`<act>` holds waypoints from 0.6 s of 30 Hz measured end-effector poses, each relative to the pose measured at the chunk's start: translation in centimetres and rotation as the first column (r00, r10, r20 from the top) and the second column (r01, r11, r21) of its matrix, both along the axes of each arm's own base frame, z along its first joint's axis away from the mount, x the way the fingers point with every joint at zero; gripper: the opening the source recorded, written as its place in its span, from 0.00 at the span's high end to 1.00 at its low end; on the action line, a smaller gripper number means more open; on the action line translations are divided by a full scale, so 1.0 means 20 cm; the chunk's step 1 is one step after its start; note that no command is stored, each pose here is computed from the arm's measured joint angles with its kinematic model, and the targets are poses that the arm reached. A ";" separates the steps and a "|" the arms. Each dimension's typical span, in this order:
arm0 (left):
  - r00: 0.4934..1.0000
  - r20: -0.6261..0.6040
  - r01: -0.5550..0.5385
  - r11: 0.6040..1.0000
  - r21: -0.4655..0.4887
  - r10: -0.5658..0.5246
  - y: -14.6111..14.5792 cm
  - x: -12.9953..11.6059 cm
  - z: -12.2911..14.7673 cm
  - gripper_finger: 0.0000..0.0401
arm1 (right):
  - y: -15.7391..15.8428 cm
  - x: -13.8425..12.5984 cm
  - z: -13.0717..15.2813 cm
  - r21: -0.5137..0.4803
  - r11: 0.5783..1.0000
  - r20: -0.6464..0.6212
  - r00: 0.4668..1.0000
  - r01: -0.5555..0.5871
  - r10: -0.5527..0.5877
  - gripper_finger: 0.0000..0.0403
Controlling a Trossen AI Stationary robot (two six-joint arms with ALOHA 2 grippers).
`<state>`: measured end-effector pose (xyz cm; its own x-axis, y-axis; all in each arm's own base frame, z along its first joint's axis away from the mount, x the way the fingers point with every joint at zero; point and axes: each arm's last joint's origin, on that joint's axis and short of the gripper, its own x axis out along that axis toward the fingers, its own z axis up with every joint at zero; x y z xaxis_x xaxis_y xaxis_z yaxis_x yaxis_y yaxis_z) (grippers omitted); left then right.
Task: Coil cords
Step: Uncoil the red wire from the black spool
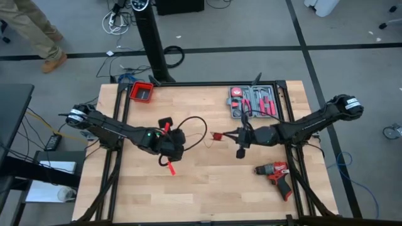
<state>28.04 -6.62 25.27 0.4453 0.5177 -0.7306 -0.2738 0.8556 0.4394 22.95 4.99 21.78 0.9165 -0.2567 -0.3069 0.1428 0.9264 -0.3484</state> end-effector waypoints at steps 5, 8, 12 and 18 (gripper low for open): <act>1.000 -0.013 -0.016 0.998 0.061 0.017 0.01 -0.01 0.05 1.00 | 0.01 -0.04 -0.07 0.047 0.998 -0.139 0.990 0.033 -0.026 1.00; 0.999 -0.012 -0.029 0.994 0.109 0.030 0.01 -0.01 0.12 1.00 | 0.00 -0.06 -0.11 0.052 0.997 -0.211 0.976 0.057 -0.044 1.00; 1.000 0.023 -0.015 0.992 0.128 0.013 0.01 0.01 0.25 1.00 | -0.03 -0.08 -0.14 0.023 0.993 -0.280 0.955 0.113 -0.102 1.00; 0.987 0.142 0.069 0.996 0.051 -0.076 -0.03 0.06 0.42 1.00 | -0.13 -0.08 -0.13 -0.094 0.938 -0.230 0.910 0.333 -0.346 1.00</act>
